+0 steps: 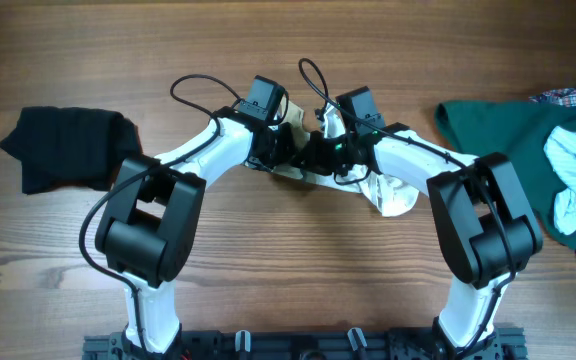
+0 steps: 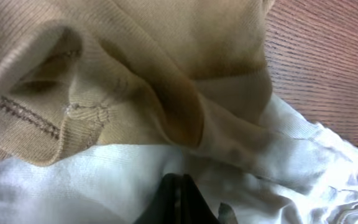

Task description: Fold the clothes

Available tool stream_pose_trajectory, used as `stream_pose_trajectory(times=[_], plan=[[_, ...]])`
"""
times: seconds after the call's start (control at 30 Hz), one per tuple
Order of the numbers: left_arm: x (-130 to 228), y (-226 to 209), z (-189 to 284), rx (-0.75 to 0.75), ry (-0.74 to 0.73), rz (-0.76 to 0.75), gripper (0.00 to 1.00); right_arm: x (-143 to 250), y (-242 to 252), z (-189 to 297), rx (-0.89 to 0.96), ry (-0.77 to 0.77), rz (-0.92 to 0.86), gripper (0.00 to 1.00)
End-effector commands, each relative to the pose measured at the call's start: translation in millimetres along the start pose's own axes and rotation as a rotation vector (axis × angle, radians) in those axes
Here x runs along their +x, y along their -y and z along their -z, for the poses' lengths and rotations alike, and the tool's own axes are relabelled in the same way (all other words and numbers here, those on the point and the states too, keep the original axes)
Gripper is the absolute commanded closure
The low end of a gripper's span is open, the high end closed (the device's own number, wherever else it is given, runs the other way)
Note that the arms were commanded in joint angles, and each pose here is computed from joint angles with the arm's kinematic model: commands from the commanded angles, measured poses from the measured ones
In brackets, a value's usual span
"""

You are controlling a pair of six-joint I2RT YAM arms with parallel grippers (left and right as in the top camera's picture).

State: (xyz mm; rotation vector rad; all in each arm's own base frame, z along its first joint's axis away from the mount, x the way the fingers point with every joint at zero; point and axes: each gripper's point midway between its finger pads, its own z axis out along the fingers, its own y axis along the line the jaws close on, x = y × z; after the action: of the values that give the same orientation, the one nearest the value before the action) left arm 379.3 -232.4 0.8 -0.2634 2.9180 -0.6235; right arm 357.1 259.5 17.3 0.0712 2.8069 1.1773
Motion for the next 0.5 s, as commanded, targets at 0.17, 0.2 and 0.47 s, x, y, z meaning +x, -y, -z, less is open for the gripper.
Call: stream_pose_trajectory(times=[0.17,0.2,0.47], plan=[[14,-9,-7,-0.016,-0.045,0.021,0.94,-27,30,-3,0.166,0.143,-0.035,0.96],[14,-9,-7,-0.016,-0.045,0.021,0.94,-30,33,-2,0.186,0.163,-0.041,0.96],[14,-9,-7,-0.016,-0.046,0.020,0.94,-61,50,5,0.283,0.329,-0.054,0.96]])
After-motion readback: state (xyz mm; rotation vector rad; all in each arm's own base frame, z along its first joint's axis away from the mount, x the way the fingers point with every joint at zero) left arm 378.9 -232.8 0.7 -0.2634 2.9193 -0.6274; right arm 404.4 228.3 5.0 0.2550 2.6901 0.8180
